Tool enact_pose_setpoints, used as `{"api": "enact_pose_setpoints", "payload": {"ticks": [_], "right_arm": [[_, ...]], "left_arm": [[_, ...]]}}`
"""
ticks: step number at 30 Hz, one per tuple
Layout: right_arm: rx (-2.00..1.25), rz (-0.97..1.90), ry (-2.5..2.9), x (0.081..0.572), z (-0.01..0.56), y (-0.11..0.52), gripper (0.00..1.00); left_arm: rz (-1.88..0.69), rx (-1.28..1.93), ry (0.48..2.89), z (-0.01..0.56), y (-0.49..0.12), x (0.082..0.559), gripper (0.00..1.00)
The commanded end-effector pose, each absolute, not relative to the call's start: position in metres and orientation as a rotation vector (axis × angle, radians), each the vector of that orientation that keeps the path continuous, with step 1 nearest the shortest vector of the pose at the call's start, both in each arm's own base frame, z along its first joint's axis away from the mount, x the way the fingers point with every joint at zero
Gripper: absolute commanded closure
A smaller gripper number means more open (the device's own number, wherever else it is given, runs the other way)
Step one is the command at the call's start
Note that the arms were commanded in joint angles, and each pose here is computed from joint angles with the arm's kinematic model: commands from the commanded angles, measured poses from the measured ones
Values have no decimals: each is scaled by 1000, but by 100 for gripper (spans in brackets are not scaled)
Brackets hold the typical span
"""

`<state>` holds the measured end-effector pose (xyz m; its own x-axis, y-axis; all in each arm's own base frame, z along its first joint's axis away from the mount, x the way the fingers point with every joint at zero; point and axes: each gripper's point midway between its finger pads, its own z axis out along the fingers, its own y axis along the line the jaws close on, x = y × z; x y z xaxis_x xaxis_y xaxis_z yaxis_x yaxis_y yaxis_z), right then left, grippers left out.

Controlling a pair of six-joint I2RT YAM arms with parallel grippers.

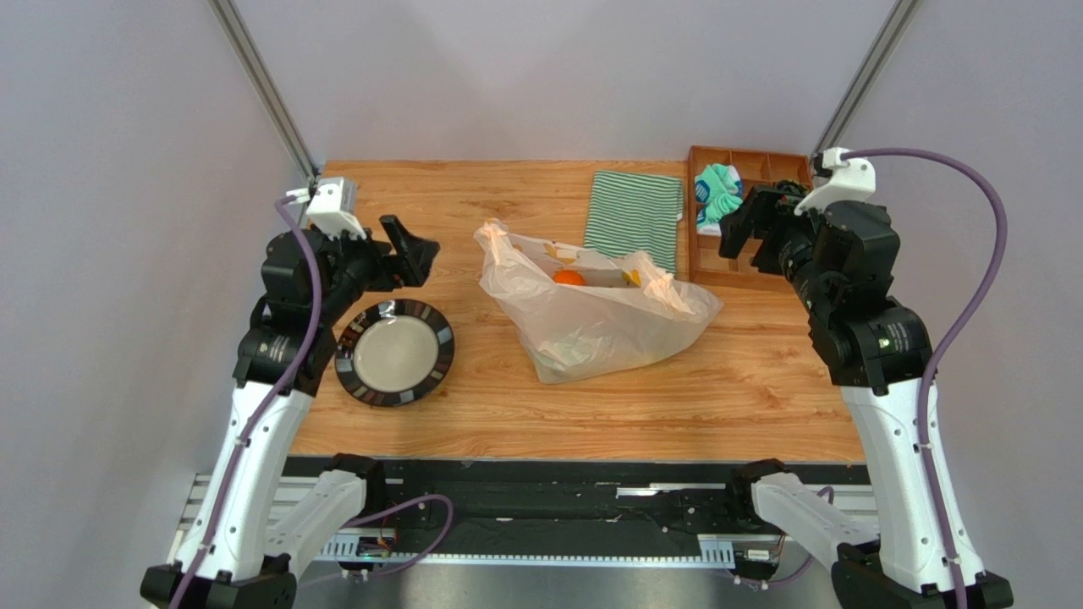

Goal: Place the fruits into the plastic bag

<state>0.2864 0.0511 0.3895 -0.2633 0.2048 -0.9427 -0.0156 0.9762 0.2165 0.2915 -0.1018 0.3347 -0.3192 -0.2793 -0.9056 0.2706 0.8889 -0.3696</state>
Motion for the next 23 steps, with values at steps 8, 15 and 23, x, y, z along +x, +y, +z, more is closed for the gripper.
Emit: {"api": "enact_pose_setpoints", "payload": {"ticks": [8, 15, 23], "right_arm": [[312, 82, 1668, 249, 334, 5, 9], [342, 81, 1664, 244, 314, 2, 9], [343, 58, 1680, 244, 314, -1, 10]], "left_arm": [[-392, 53, 1653, 343, -66, 209, 2], [-311, 20, 1681, 323, -51, 201, 1], [-337, 28, 1676, 317, -56, 203, 1]]}}
